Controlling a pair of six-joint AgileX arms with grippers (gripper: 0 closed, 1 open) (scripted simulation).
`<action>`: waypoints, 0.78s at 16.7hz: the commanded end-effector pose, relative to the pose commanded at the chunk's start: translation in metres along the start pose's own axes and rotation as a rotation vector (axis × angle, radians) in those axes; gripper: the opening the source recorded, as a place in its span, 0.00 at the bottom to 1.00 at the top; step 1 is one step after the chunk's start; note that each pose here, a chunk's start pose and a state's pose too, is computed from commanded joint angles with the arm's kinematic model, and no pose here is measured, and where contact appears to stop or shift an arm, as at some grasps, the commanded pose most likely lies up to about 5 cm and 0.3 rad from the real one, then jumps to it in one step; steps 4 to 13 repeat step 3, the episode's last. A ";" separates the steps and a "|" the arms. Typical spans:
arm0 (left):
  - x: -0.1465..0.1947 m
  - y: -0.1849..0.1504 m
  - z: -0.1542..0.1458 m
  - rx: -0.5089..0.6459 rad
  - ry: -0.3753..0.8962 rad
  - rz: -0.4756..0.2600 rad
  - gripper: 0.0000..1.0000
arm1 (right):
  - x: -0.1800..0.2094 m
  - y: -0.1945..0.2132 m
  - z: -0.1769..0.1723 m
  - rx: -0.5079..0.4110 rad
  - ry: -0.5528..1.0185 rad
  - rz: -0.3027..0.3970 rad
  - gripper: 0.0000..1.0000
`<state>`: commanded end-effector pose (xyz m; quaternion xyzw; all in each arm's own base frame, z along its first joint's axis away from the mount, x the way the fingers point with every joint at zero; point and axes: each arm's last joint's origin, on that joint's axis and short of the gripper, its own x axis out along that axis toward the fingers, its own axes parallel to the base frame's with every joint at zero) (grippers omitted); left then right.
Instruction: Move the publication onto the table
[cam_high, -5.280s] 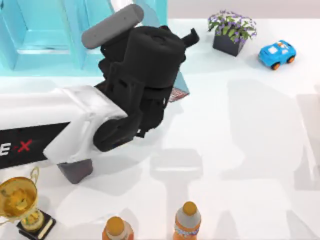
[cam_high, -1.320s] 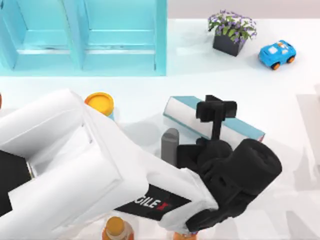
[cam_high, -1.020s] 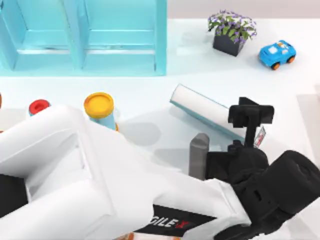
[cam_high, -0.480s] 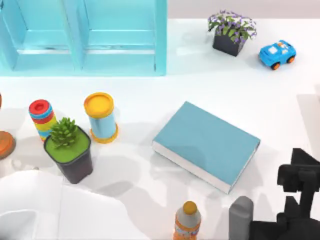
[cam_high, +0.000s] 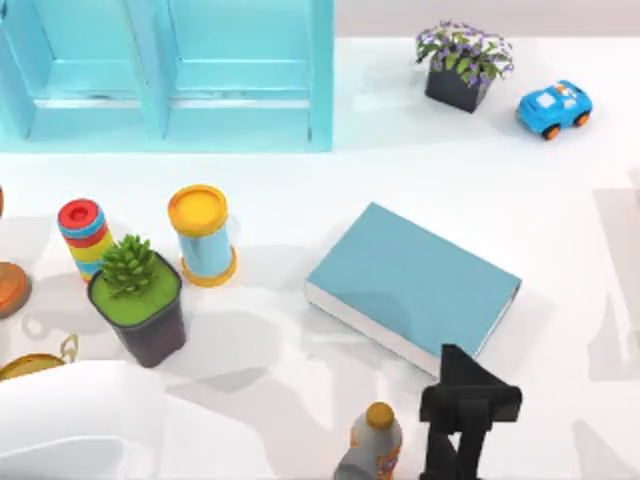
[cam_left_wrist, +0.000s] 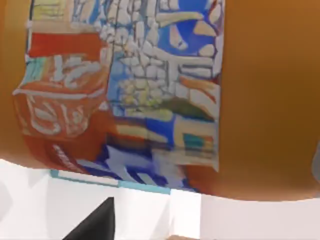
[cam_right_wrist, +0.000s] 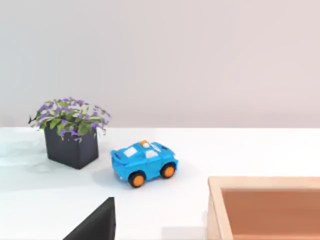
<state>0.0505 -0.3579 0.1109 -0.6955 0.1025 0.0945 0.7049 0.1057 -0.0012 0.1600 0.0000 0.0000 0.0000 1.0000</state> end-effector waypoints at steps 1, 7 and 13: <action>0.004 0.000 0.003 -0.002 -0.016 -0.007 1.00 | 0.000 0.000 0.000 0.000 0.000 0.000 1.00; 0.005 0.000 0.004 -0.003 -0.020 -0.009 1.00 | 0.000 0.000 0.000 0.000 0.000 0.000 1.00; 0.005 0.000 0.004 -0.003 -0.020 -0.009 1.00 | 0.000 0.000 0.000 0.000 0.000 0.000 1.00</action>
